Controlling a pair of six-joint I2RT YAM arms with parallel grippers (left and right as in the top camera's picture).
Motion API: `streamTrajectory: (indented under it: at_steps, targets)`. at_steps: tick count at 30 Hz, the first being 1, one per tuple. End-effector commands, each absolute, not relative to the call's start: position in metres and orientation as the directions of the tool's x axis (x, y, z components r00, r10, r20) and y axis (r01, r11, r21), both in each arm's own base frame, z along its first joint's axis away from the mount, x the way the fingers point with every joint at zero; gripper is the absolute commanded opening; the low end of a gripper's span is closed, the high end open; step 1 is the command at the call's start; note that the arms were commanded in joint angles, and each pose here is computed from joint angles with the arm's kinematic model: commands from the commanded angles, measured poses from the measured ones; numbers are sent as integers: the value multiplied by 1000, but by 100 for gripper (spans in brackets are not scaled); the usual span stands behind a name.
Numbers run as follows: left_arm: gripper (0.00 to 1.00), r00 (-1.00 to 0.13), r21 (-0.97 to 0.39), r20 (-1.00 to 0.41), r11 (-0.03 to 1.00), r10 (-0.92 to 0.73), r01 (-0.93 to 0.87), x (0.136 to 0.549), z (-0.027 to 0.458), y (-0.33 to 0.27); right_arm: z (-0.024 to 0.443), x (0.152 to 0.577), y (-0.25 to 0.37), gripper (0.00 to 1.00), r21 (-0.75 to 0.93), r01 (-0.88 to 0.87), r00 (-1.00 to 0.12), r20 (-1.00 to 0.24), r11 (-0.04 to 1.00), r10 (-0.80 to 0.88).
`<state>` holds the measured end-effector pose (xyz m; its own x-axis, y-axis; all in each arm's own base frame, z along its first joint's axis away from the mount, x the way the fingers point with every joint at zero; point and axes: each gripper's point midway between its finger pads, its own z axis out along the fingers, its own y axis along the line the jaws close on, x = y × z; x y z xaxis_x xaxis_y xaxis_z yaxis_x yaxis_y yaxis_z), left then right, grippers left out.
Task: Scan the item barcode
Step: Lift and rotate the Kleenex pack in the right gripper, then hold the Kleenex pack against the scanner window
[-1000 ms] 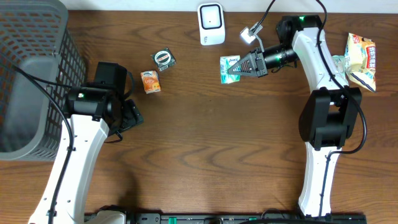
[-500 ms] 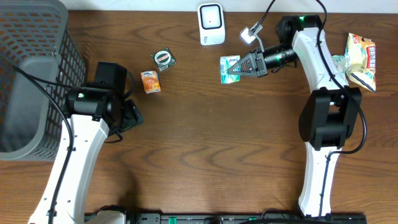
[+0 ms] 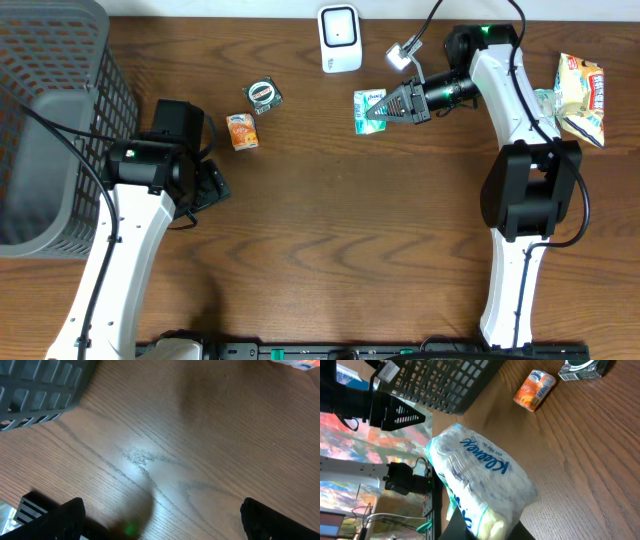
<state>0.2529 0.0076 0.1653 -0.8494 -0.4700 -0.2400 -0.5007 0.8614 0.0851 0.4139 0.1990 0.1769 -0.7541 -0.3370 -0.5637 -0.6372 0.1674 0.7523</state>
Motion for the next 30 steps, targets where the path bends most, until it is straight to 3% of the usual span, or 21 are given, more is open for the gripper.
streamTrajectory:
  at_steps: [1, 12, 16, 19, 24, 27, 30]
  targets:
    - [98, -846, 96, -239, 856, -476, -509, 252, 164, 10, 191, 414, 202, 1, 733, -663, -734, -596, 152, -325]
    - [98, -846, 96, -239, 856, -476, -509, 252, 164, 10, 189, 419, 202, 1, 735, -658, -740, -592, 165, -319]
    - [98, -846, 96, -239, 856, -476, -509, 252, 164, 10, 183, 428, 205, 1, 767, -600, -791, -527, 227, -311]
    - [98, -846, 96, -239, 856, -476, -509, 252, 164, 10, 168, 436, 208, 1, 771, -543, -834, -447, 333, -324]
    - [97, -846, 96, -240, 855, -476, -509, 252, 164, 10, 119, 461, 202, 1, 617, -370, -929, -251, 694, -272]
    - [98, -846, 96, -239, 856, -476, -509, 252, 164, 10, 103, 478, 198, 1, 462, -326, -940, -250, 824, -232]
    - [98, -846, 96, -239, 856, -476, -509, 252, 164, 10, 101, 493, 199, 1, 345, -327, -926, -303, 880, -225]
